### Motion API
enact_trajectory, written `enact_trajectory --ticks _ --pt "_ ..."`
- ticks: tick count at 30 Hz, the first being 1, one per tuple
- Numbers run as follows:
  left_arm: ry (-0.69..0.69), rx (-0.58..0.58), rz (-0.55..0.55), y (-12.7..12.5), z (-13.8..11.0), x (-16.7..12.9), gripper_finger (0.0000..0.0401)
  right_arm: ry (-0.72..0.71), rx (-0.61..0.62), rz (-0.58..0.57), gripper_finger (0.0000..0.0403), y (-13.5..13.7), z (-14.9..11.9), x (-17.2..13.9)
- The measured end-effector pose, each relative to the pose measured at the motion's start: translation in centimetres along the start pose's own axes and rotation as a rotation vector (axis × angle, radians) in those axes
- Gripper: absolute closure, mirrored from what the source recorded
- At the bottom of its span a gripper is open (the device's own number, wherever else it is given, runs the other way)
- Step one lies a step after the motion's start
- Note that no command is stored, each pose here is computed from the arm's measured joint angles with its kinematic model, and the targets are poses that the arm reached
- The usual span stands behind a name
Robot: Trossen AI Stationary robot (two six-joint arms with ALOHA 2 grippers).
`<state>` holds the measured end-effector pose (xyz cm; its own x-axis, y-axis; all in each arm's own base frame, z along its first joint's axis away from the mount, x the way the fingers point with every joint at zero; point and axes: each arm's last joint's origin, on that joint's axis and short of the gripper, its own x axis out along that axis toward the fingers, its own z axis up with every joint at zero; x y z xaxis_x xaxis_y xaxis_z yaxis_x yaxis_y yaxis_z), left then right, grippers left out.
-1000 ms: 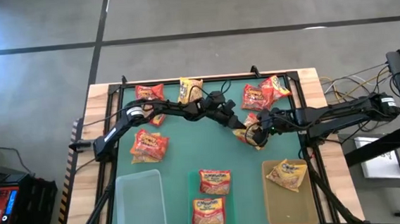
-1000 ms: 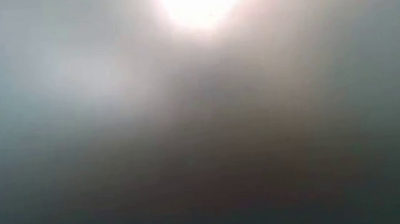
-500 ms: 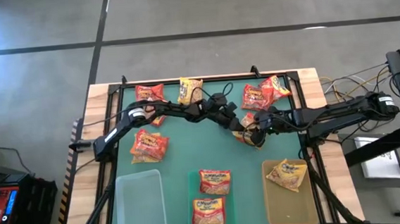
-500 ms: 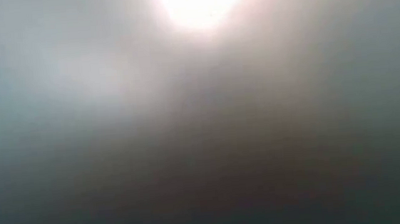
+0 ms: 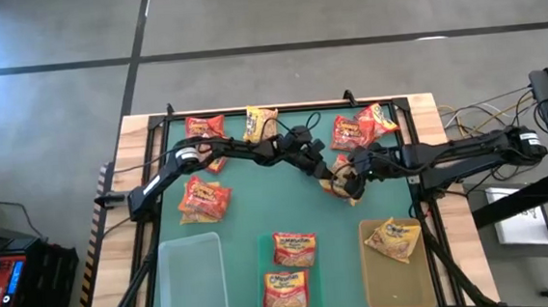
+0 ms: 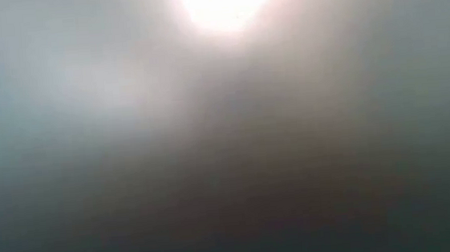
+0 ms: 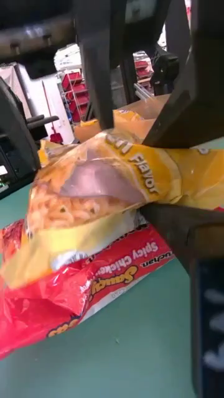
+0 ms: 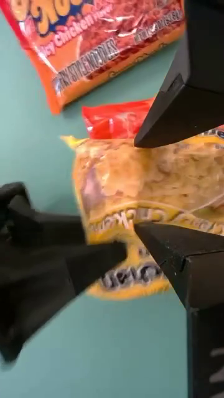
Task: Sort Maruchan noodles
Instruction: Put the yellow noodle pack into the orange bin
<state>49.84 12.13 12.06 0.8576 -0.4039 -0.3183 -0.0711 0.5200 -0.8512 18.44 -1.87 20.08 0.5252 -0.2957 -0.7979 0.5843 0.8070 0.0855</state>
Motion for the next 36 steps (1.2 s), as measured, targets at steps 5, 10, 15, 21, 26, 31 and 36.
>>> enact_trajectory --ticks 5,10,15,21,26,31,36 --pt "-0.013 0.025 0.000 0.2 0.5 -0.3 0.0359 0.048 0.038 0.060 0.0204 0.3 0.7 -1.2" --pt "-0.027 0.055 0.000 0.5 0.9 -0.8 0.0398 0.133 0.084 0.024 0.0204 0.0 1.1 -2.9" --pt "-0.013 0.089 -0.014 0.6 1.0 -0.9 0.0400 0.211 0.154 -0.035 0.0204 -0.5 1.0 -4.2" --pt "0.007 0.141 -0.033 0.6 0.9 -0.9 0.0401 0.290 0.254 -0.076 0.0204 -0.9 -0.1 -4.1" --pt "0.032 0.155 -0.058 0.7 0.9 -1.1 0.0401 0.311 0.291 -0.115 0.0204 -1.2 -0.9 -3.5" --pt "0.063 0.164 -0.091 1.0 1.1 -1.6 0.0401 0.361 0.317 -0.168 0.0204 -1.6 -1.8 -3.3" --pt "0.046 0.185 -0.089 1.7 2.0 -2.5 0.0401 0.377 0.385 -0.202 0.0204 -1.8 -2.6 -2.7"
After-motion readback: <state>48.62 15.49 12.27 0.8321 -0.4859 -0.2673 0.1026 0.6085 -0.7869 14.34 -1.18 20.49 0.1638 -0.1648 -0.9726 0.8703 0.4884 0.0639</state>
